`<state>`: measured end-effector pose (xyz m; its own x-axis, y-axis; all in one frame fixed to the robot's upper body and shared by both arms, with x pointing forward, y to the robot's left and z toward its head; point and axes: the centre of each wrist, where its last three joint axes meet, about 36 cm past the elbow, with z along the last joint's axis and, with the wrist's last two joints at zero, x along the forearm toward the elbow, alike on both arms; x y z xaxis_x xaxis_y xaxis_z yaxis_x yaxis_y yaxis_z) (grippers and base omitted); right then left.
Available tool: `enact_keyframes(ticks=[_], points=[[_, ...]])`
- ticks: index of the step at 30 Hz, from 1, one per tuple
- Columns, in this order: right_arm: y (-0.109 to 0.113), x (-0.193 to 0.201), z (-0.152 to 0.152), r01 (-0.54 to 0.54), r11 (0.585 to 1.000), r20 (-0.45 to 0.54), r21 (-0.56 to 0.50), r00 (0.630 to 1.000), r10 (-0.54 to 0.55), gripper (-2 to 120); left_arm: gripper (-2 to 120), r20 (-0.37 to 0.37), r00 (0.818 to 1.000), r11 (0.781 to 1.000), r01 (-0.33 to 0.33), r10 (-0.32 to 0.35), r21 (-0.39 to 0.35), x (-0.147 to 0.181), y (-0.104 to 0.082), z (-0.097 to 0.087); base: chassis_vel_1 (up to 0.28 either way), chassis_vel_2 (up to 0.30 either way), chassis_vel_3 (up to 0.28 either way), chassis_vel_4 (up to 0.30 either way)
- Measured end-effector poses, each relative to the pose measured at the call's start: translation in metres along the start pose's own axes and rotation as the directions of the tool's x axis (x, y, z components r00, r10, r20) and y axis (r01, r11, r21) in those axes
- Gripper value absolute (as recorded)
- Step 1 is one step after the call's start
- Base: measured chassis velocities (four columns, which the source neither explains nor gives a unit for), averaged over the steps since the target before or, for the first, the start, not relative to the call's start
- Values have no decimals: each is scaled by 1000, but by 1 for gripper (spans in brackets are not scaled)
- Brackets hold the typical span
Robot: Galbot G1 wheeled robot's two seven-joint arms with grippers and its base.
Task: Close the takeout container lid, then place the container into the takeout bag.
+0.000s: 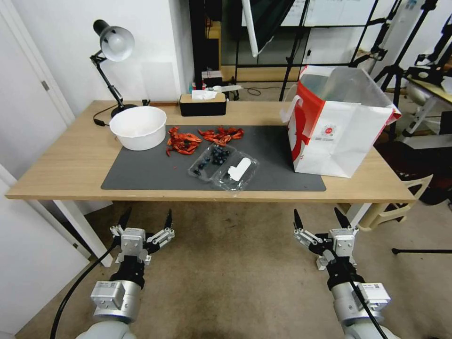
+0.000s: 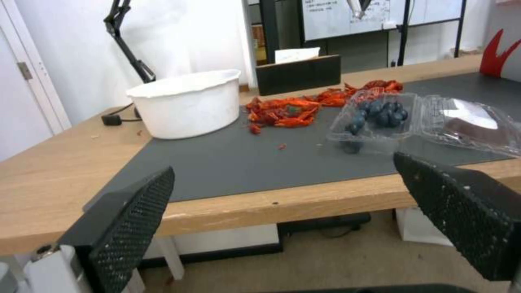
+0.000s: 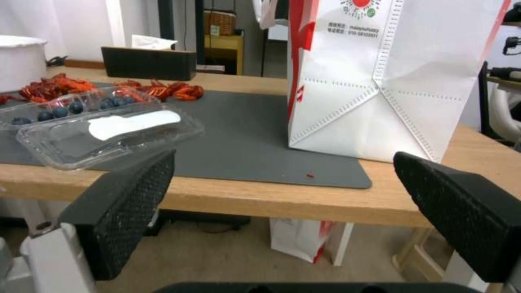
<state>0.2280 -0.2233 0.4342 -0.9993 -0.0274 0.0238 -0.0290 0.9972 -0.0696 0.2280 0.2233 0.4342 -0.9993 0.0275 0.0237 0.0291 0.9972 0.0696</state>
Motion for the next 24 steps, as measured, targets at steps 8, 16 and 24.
enact_keyframes(ticks=[8,16,24], points=[[0,0,0,0,1000,0,0,1000,0,100,100,0,1000,1000,0,0,0,0,0,0,0,0,0,0],[28,-15,-5,117,993,-81,-35,990,-119,100,100,-20,1000,996,22,-20,82,-3,-12,-7,0,0,0,0],[51,-30,-15,212,975,-121,-67,968,-219,100,100,-85,996,976,50,-33,212,-4,-32,-20,0,0,0,0]])
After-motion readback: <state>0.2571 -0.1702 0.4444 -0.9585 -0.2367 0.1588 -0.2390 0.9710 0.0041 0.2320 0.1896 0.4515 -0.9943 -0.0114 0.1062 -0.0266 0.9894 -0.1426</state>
